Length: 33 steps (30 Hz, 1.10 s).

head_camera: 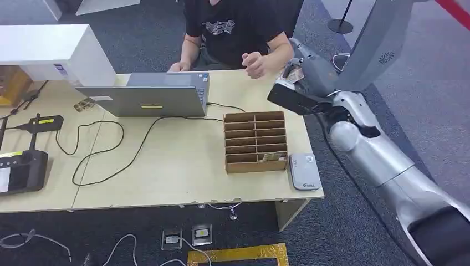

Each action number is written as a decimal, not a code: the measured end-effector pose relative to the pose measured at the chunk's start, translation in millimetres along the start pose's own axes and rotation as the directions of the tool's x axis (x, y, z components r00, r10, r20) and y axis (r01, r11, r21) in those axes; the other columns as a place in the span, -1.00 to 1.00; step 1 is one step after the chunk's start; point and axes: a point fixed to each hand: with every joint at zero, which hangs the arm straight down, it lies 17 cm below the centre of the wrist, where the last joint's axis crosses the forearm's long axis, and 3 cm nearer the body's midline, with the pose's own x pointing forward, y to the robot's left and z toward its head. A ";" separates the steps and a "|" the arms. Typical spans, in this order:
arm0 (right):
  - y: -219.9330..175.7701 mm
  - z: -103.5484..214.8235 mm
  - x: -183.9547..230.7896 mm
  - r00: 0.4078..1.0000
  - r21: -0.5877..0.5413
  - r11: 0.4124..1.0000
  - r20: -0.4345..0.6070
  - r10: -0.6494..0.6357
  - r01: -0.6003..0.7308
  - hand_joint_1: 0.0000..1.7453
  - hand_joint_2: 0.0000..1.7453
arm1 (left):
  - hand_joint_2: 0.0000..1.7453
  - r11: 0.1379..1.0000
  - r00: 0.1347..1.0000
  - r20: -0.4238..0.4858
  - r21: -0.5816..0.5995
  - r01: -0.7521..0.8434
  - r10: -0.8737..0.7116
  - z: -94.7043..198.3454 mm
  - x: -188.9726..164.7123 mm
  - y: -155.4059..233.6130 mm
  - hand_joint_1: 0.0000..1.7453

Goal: Pass the card to the sensor for recognition and then transmit it.

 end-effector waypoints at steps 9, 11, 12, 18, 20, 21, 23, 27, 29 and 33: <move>60.3 -6.2 20.6 0.999 0.117 0.992 -0.028 0.042 -0.038 1.00 1.00 | -1.00 0.999 0.999 -0.015 -0.010 0.052 -0.052 -0.7 0.6 -1.6 -1.00; 68.1 -5.0 19.1 0.998 0.134 0.990 -0.038 0.048 -0.043 1.00 1.00 | -1.00 0.998 0.998 -0.012 -0.011 0.060 -0.060 -1.5 5.1 -1.8 -1.00; 71.4 -4.3 17.8 0.998 0.142 0.989 -0.046 0.049 -0.043 1.00 1.00 | -1.00 0.998 0.998 -0.010 -0.011 0.063 -0.063 -2.0 7.7 -1.6 -1.00; 83.8 -0.4 7.0 0.992 0.162 0.982 -0.068 0.107 -0.095 1.00 1.00 | -1.00 0.996 0.996 -0.017 -0.016 0.086 -0.087 -3.3 13.1 -2.6 -1.00; 86.6 0.9 3.6 0.989 0.166 0.980 -0.073 0.128 -0.114 1.00 1.00 | -1.00 0.996 0.996 -0.019 -0.016 0.090 -0.091 -3.4 13.4 -2.7 -1.00; 87.3 1.3 2.0 0.987 0.166 0.978 -0.075 0.140 -0.126 1.00 1.00 | -1.00 0.996 0.996 -0.021 -0.017 0.092 -0.092 -3.5 13.4 -2.7 -1.00; 88.2 2.2 -1.0 0.984 0.168 0.975 -0.078 0.157 -0.143 1.00 1.00 | -1.00 0.995 0.995 -0.025 -0.017 0.094 -0.094 -3.6 13.5 -2.8 -1.00; 95.4 5.8 -8.3 0.980 0.187 0.970 -0.092 0.174 -0.155 -1.00 -1.00 | -1.00 0.994 0.994 -0.023 -0.020 0.111 -0.111 -4.2 16.8 -3.6 -1.00; 95.4 6.1 -9.3 0.979 0.185 0.969 -0.090 0.185 -0.166 -1.00 -1.00 | -1.00 0.994 0.993 -0.022 -0.020 0.112 -0.112 -4.3 17.7 -3.7 -1.00; 98.2 6.4 -5.9 0.978 0.187 0.965 -0.064 0.197 -0.182 -1.00 -1.00 | -1.00 0.993 0.993 -0.017 -0.020 0.113 -0.113 -4.7 20.7 -3.9 -1.00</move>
